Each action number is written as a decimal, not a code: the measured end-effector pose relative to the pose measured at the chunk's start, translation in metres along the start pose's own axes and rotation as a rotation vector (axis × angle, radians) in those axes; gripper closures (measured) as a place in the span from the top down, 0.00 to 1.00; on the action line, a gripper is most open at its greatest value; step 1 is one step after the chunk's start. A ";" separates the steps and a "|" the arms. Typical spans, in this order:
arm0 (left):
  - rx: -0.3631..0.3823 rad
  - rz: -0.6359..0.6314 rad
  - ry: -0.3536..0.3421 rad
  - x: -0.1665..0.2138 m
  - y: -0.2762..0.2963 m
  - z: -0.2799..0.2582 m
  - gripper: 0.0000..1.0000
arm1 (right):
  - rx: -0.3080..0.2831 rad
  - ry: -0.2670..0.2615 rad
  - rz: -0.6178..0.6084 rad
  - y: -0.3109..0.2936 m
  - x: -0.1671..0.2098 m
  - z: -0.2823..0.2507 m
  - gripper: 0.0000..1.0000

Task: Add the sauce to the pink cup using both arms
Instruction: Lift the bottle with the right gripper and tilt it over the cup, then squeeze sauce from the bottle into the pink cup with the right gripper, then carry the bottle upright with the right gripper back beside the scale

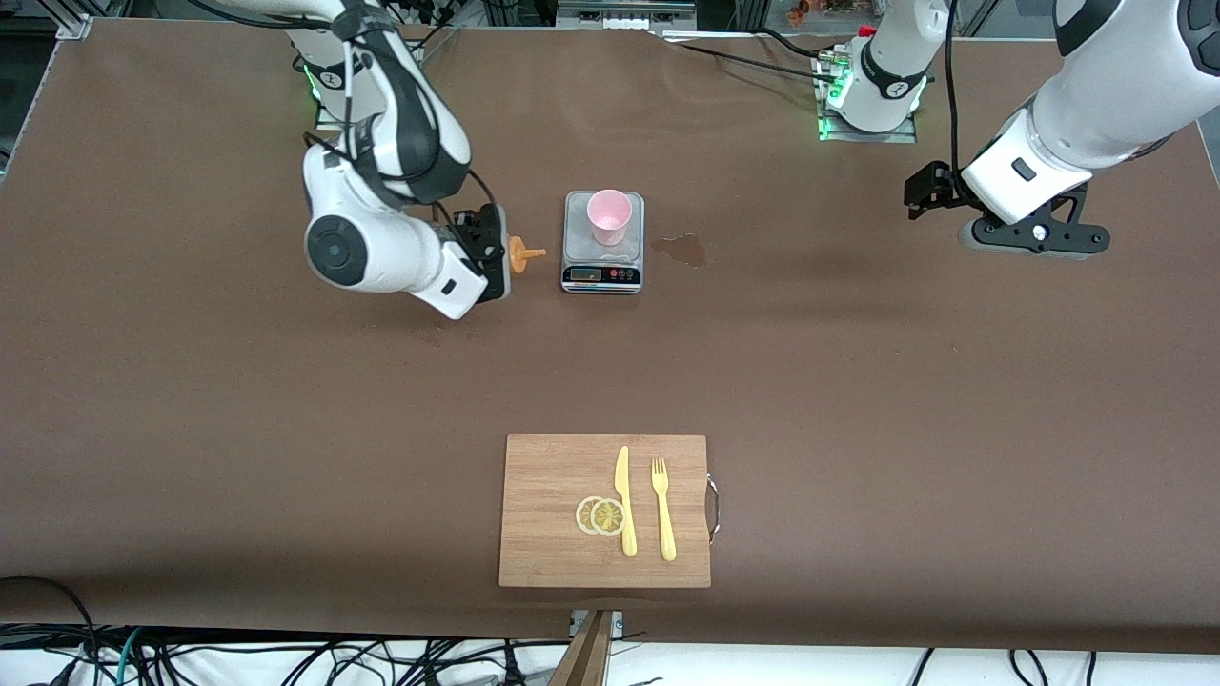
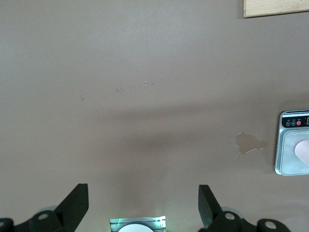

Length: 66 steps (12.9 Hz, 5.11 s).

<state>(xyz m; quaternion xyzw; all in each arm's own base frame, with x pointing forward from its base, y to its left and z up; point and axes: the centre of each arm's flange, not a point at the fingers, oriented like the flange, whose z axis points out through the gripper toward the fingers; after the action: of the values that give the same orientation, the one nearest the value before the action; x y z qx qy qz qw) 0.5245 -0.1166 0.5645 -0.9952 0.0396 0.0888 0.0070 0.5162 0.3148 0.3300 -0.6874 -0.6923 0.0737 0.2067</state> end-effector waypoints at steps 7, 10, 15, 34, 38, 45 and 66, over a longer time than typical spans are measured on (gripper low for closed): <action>0.000 0.000 0.000 0.000 0.000 0.000 1.00 | -0.016 -0.183 0.045 -0.044 0.061 0.041 0.21; 0.000 0.000 0.000 0.000 0.000 0.000 1.00 | -0.014 -0.226 0.072 -0.054 0.069 0.050 0.21; 0.000 0.000 0.000 0.000 0.000 0.000 1.00 | -0.010 -0.292 0.104 -0.075 0.085 0.069 0.21; 0.000 0.000 0.000 0.000 0.000 0.000 1.00 | -0.115 -0.497 0.158 -0.102 0.120 0.100 0.21; 0.000 0.000 0.000 0.000 0.000 0.000 1.00 | -0.123 -0.536 0.143 -0.103 0.129 0.103 0.21; 0.000 0.000 0.000 0.000 0.000 0.000 1.00 | -0.126 -0.556 0.151 -0.099 0.135 0.100 0.21; -0.003 0.000 0.001 0.000 0.000 -0.001 1.00 | 0.039 0.457 -0.186 0.043 -0.224 -0.106 0.21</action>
<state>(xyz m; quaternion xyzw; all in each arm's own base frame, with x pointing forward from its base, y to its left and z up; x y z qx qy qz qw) 0.5246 -0.1166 0.5651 -0.9953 0.0392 0.0884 0.0056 0.5900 0.0770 0.3680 -0.6153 -0.6864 -0.0897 0.3771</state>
